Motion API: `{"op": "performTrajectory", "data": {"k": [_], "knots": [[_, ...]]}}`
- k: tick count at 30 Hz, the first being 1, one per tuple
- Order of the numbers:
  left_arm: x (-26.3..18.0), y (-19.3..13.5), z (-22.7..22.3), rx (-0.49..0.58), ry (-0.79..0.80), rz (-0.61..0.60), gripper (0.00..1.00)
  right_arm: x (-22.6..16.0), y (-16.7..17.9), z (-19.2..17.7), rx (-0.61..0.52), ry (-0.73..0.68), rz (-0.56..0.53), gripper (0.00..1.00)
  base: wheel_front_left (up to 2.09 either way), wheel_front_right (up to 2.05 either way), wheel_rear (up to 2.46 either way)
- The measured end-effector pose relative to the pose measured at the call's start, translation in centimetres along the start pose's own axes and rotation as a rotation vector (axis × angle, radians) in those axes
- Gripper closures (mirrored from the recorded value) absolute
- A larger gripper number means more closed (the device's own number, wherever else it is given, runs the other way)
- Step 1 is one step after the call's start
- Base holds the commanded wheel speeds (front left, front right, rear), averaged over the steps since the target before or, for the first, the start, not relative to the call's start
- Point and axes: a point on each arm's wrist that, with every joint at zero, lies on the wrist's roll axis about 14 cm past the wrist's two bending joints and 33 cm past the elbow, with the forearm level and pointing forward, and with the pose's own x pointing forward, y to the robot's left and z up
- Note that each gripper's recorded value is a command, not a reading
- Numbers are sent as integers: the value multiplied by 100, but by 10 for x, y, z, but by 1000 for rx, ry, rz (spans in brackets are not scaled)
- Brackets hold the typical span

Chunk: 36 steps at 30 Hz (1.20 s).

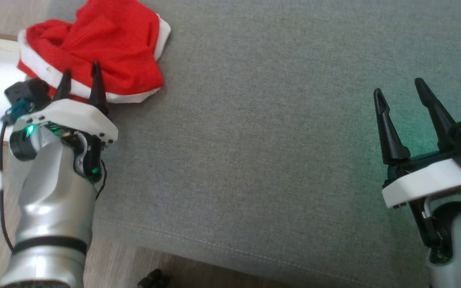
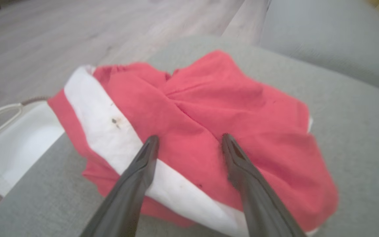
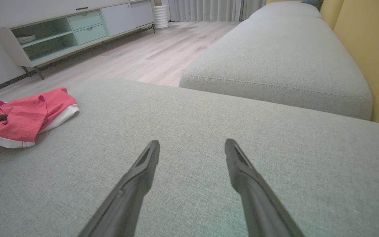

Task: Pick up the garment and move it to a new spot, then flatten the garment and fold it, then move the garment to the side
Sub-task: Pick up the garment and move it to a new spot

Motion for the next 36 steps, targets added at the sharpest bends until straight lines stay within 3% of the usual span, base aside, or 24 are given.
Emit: {"op": "performTrajectory", "data": {"k": [7,8,9,10,17,26,32,36], "knots": [[11,9,-43,-26,254,51,0,1,-6,-9,8,19,-12,0,0,0,0],[13,9,-44,-26,270,50,7,1,-6,-9,9,19,-12,0,0,0,0],[15,8,-42,-26,269,45,80,2,-6,-8,9,19,-12,0,0,0,0],[17,8,-38,-23,251,46,100,3,-7,-7,8,15,-13,0,0,0,0],[17,5,-2,-10,93,23,100,-5,-12,8,9,-29,-43,0,0,0,0],[-6,-36,97,17,-254,-118,100,-36,-10,31,22,-104,-82,0,0,0,0],[-46,-70,83,63,-300,-218,100,-60,-15,36,40,-129,-122,0,0,0,0],[-78,-132,60,72,-246,-397,100,-79,-25,35,55,-138,-171,0,0,0,0]]}}
